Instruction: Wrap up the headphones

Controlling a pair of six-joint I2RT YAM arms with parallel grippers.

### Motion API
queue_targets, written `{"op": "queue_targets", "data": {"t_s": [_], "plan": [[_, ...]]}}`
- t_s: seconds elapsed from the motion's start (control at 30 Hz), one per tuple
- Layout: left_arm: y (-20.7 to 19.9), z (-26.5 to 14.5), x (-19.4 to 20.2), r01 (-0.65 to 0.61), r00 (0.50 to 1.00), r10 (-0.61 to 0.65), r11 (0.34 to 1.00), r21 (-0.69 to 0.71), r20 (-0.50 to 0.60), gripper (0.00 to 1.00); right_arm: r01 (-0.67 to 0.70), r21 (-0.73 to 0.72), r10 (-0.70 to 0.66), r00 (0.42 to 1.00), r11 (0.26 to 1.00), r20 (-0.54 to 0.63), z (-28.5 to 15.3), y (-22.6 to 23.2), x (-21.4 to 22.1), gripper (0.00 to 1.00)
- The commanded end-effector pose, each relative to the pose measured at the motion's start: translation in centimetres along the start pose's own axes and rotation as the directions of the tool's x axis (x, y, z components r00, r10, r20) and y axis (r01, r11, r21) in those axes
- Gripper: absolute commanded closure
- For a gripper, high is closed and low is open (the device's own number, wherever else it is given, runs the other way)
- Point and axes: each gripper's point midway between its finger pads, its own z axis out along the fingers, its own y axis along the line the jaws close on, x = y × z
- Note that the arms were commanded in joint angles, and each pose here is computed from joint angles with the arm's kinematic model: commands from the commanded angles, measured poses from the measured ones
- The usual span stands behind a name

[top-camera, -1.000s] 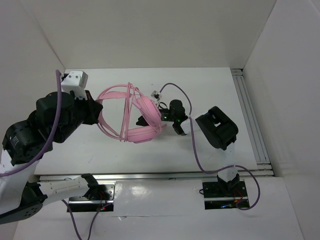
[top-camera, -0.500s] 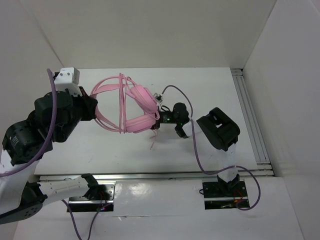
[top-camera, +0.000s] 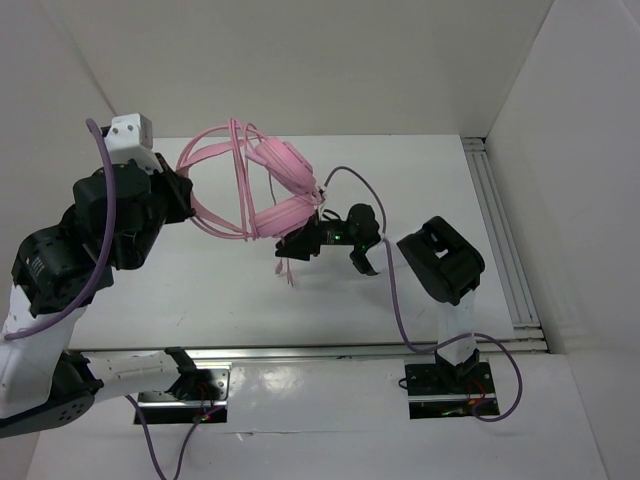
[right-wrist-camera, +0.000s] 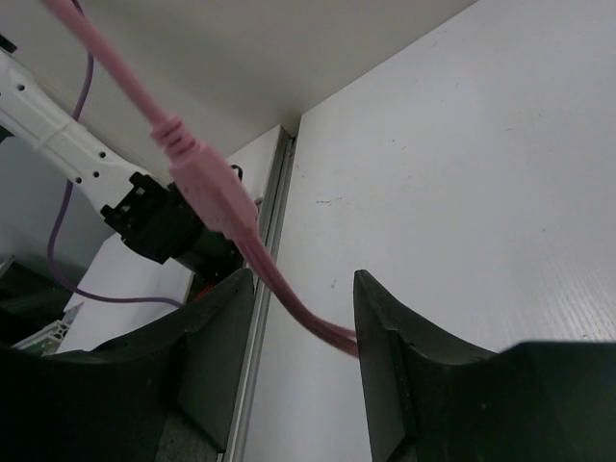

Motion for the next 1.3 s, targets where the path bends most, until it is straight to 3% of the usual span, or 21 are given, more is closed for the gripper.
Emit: {"op": "queue_targets", "data": {"t_s": [0.0, 0.37, 0.6, 0.83, 0.87, 1.07, 1.27], "plan": [[-1.0, -1.3, -5.3, 0.191, 0.967, -0.2, 0.979, 0.07, 0.159, 1.0, 0.08, -0.046, -0.079, 0.997, 0.996, 0.019, 0.4, 1.2, -0.3, 0.46], [-0.7, -1.6, -6.0, 0.204, 0.961, -0.214, 0.976, 0.071, 0.174, 1.0, 0.063, -0.024, -0.063, 0.998, 0.998, -0.003, 3.1, -0.4, 1.6, 0.44], [-0.8, -1.6, -5.0, 0.205, 0.965, -0.215, 0.976, 0.08, 0.148, 1.0, 0.104, 0.131, -0.105, 0.994, 0.986, -0.006, 4.7, -4.3, 1.0, 0.41], [-0.1, -2.1, -6.1, 0.224, 0.956, -0.231, 0.973, 0.059, 0.18, 1.0, 0.167, 0.371, -0.185, 0.983, 0.913, 0.013, 2.6, -6.4, -0.2, 0.41], [0.0, -2.1, -6.1, 0.213, 0.959, -0.219, 0.975, 0.056, 0.18, 1.0, 0.154, 0.393, -0.159, 0.987, 0.906, -0.021, 1.9, -6.3, 1.4, 0.41], [0.0, -2.1, -6.6, 0.208, 0.958, -0.213, 0.977, 0.048, 0.19, 1.0, 0.161, 0.405, -0.143, 0.987, 0.9, -0.073, 0.1, -4.7, 4.1, 0.41], [-0.1, -2.4, -6.5, 0.215, 0.958, -0.224, 0.974, 0.068, 0.179, 1.0, 0.219, 0.441, -0.21, 0.975, 0.87, -0.07, 0.5, -4.6, 3.4, 0.4]]}}
